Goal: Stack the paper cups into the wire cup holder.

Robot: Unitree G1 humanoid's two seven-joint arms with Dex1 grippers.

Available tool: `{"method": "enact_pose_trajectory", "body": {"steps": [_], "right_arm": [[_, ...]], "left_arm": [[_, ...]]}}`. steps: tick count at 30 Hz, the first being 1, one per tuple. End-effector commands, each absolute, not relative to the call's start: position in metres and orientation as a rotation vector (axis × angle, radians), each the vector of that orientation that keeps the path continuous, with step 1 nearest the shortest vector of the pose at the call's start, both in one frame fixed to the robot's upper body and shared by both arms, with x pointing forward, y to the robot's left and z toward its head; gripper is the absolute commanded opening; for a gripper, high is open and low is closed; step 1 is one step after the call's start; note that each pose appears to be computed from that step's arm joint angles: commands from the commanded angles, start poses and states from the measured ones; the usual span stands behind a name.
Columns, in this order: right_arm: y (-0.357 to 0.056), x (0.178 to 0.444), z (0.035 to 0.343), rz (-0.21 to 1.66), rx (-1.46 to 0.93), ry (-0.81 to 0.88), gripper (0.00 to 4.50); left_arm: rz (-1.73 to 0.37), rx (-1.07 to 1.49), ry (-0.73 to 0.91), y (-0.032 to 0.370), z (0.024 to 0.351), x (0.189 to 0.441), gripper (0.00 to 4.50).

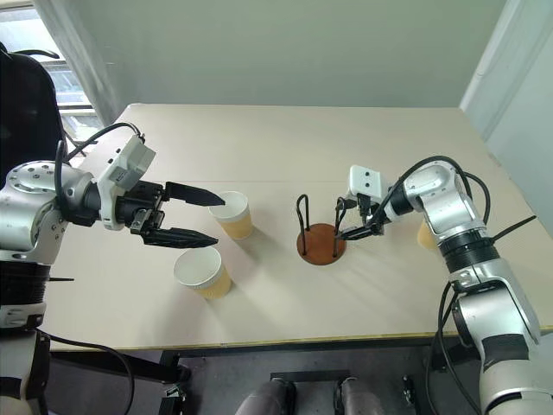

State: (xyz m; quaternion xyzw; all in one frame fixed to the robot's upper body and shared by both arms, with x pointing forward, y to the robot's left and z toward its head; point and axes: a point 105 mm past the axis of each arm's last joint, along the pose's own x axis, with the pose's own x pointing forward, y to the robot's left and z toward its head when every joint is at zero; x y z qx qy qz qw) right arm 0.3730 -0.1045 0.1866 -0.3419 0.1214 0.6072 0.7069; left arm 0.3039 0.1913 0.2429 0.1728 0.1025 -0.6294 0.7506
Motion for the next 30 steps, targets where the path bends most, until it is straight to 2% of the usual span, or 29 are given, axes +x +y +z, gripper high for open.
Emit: {"method": "enact_pose_trajectory", "body": {"steps": [1,7,16,20,23,30], "right_arm": [[-0.106,0.374,0.206,1.336,-0.770,0.203,3.53],[-0.125,0.367,0.205,1.341,-0.814,0.263,3.53],[-0.165,0.363,0.233,1.212,-0.820,0.262,3.53],[-0.169,0.351,0.251,1.210,-0.741,0.264,3.53],[-0.182,0.337,0.259,1.193,-0.769,0.299,3.53],[-0.225,0.331,0.246,1.080,-0.971,0.434,3.53]], "left_arm": [[-1.385,0.407,0.187,0.190,0.254,0.300,4.50],[-1.396,0.403,0.180,0.186,0.254,0.301,4.50],[-1.418,0.417,0.127,0.177,0.258,0.307,4.50],[-1.439,0.407,0.117,0.171,0.259,0.309,4.50],[-1.471,0.414,0.144,0.168,0.256,0.308,4.50],[-1.506,0.434,0.141,0.159,0.253,0.313,4.50]]}}
